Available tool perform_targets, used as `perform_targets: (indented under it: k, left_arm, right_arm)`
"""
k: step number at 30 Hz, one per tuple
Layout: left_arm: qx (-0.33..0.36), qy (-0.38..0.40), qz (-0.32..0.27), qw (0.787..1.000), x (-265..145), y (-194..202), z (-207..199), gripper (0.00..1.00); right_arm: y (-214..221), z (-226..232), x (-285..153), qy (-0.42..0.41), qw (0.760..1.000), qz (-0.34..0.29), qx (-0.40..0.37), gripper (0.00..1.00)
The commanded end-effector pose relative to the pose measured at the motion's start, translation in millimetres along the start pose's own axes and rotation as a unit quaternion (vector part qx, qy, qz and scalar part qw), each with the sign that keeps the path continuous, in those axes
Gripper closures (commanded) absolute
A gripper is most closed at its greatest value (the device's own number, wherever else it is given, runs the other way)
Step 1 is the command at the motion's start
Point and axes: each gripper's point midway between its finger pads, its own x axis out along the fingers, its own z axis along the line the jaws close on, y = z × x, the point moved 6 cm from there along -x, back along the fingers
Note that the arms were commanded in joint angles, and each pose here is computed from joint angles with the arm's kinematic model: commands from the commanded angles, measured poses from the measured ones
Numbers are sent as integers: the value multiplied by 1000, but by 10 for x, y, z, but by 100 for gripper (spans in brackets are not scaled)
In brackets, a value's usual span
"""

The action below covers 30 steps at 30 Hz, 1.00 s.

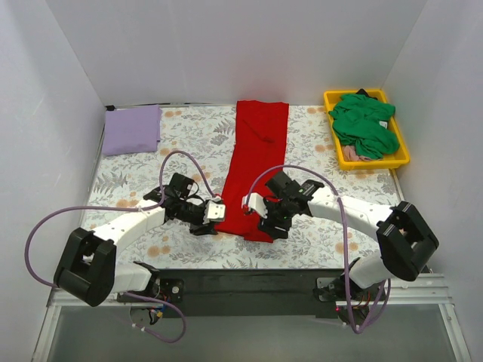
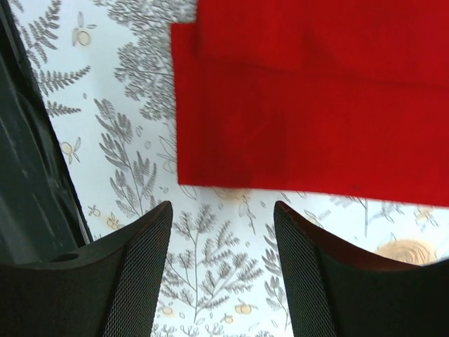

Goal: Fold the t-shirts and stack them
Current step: Fold the tshirt

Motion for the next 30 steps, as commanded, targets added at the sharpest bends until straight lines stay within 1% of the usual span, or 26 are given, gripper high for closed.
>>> perform_targets:
  k: [1, 5, 11, 14, 19, 23, 26, 27, 29, 30]
  left_arm:
    - [58, -6, -11, 998, 43, 28, 48, 64]
    - [81, -2, -12, 997, 72, 57, 37, 64]
    - [108, 1, 16, 994, 153, 200, 51, 64]
    - [106, 0, 27, 994, 187, 260, 86, 63]
    - [116, 5, 45, 992, 242, 370, 102, 62]
    - [98, 5, 72, 993, 292, 470, 120, 62]
    - [95, 11, 88, 992, 318, 525, 76, 62]
    - [100, 13, 89, 991, 330, 516, 65, 62]
    - [101, 17, 93, 990, 345, 521, 27, 67]
    - [103, 22, 97, 990, 364, 521, -4, 71]
  right_arm:
    - [-95, 55, 92, 19, 999, -13, -49, 35]
    - [-132, 141, 228, 10, 998, -6, -61, 39]
    - [-39, 175, 418, 10, 998, 19, -65, 40]
    - [-14, 201, 470, 9, 997, 25, -66, 41]
    - [145, 221, 584, 8, 996, 53, -69, 42]
    - [244, 244, 656, 11, 995, 67, -71, 46]
    - [326, 243, 679, 17, 994, 81, -71, 57]
    - [336, 250, 682, 16, 994, 83, -72, 64]
    - [358, 254, 683, 15, 994, 85, -72, 72]
    - [368, 252, 681, 16, 993, 87, -73, 81]
